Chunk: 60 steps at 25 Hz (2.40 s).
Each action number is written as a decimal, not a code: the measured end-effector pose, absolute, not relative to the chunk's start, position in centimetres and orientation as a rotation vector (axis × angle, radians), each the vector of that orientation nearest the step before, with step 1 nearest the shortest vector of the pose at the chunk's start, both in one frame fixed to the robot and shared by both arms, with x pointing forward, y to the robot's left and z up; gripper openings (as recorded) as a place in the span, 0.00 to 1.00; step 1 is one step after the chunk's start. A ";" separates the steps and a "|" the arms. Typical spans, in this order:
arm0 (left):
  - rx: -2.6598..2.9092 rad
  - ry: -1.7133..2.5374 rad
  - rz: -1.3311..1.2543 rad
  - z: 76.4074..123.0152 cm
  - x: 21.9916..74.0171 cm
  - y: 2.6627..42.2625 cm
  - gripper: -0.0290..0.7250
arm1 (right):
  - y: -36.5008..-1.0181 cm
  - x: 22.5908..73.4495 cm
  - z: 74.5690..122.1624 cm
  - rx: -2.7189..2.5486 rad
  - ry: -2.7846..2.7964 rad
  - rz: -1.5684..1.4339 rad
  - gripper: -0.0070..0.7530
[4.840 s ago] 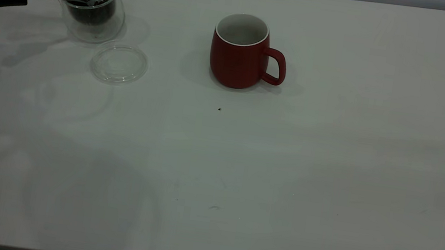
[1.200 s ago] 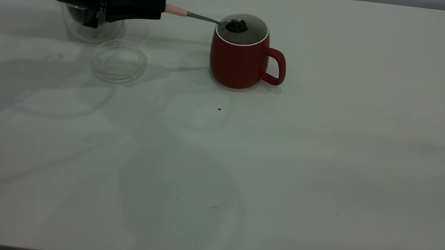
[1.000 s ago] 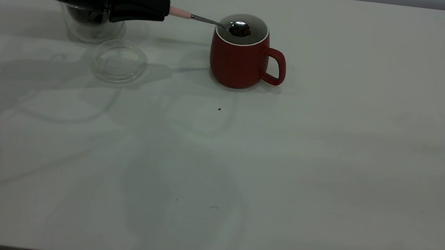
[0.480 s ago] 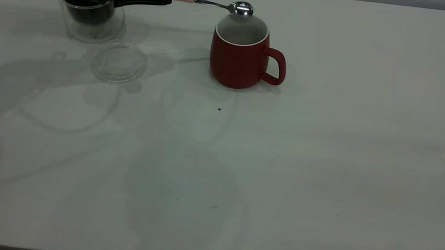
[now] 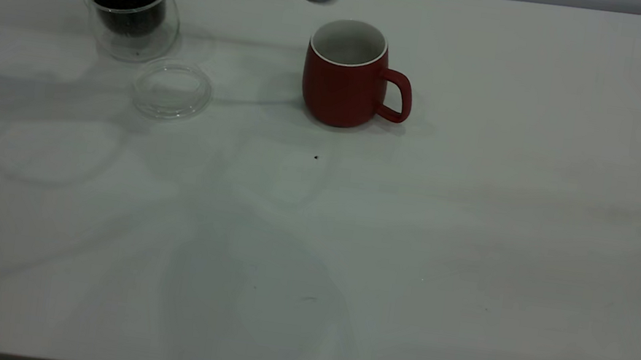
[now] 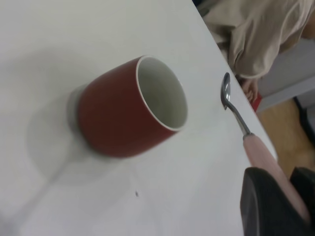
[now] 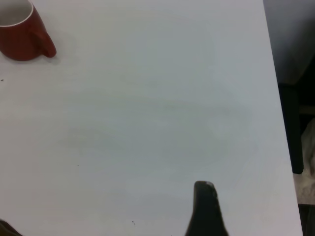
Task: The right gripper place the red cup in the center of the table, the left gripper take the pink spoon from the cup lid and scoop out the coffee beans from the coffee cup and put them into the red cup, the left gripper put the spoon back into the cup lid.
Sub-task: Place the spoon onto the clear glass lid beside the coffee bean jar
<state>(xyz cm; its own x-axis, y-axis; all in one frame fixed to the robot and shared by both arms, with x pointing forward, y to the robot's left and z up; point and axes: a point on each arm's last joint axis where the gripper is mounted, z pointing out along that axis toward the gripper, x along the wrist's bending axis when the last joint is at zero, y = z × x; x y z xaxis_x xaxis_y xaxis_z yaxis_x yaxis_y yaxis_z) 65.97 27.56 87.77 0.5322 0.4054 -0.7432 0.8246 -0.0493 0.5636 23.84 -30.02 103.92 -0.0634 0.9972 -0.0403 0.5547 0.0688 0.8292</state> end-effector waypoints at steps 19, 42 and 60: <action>1.538 1.578 -0.549 88.0 60.0 40.1 0.21 | -30.0 23.8 103.9 1.558 1.696 0.863 0.78; 1.144 1.723 -0.520 75.1 59.6 38.0 0.21 | -30.0 23.8 103.9 1.558 1.696 0.863 0.78; 1.226 1.659 -0.489 74.6 59.9 36.4 0.21 | -30.0 23.8 103.9 1.558 1.696 0.863 0.78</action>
<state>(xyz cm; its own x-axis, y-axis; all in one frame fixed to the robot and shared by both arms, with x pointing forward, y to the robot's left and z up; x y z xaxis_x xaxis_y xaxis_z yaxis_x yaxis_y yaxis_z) 59.86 36.38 74.61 -0.0129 0.4922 -0.8704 0.8855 0.4100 0.2187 23.84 -30.02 103.92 -0.0634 0.9972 -0.0403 0.5547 0.0688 0.8292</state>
